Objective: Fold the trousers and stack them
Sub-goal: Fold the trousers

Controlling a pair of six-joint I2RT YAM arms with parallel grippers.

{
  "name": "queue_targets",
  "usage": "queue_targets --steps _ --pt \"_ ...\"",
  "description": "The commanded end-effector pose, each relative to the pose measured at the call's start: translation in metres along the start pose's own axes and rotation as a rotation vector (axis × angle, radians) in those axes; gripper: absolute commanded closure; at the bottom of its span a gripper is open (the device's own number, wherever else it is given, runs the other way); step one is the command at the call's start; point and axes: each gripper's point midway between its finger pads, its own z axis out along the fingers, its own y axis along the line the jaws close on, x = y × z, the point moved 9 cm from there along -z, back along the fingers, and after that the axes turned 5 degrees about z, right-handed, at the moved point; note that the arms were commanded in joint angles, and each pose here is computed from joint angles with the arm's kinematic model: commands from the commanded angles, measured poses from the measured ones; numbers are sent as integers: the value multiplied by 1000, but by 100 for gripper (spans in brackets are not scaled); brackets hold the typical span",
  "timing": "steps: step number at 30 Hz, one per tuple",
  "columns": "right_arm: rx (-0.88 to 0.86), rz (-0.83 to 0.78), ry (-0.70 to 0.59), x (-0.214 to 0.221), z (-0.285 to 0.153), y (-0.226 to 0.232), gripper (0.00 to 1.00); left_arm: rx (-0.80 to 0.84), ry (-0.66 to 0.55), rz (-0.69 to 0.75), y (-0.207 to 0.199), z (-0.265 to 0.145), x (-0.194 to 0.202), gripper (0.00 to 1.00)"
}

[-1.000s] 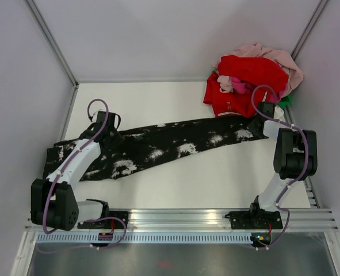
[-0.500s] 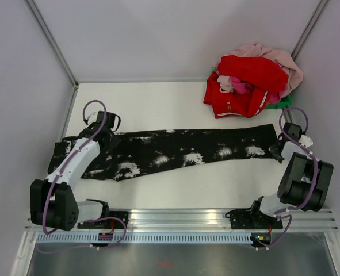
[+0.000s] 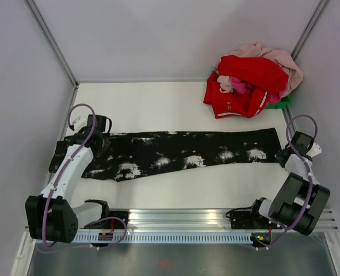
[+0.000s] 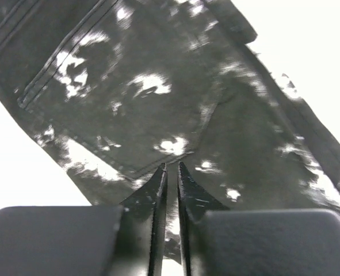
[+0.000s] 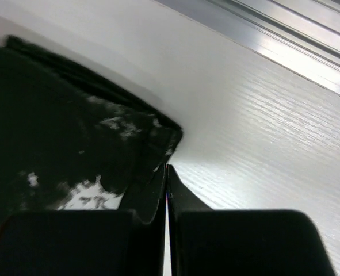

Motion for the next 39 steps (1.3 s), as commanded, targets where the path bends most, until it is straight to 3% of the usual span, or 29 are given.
queue_targets --steps 1,4,12,19,24,30,34,37,38,39 --pt "-152 -68 -62 -25 -30 23 100 -63 46 -41 7 15 12 85" --pt "-204 -124 -63 -30 -49 41 100 -54 114 -107 6 29 19 98" --pt "-509 -165 -114 -8 -111 85 100 -149 182 -155 0 61 32 98" --pt "-472 -165 -45 9 -96 77 100 -104 334 -147 -27 100 54 98" --pt "-325 -170 9 13 -70 77 100 -102 380 -107 -47 118 60 98" --pt "-233 -167 102 1 -37 74 100 -56 336 -56 -71 109 50 98" --pt "-220 -168 51 -19 -33 74 99 -91 289 -40 -67 106 44 98" --pt "-185 -208 -22 -32 -34 75 78 -59 259 -6 -68 103 38 98" --pt "-170 -218 -47 -36 -32 76 55 -34 249 16 -70 100 33 98" --pt "-168 -234 -52 -39 -28 79 44 -13 249 23 -71 98 31 98"
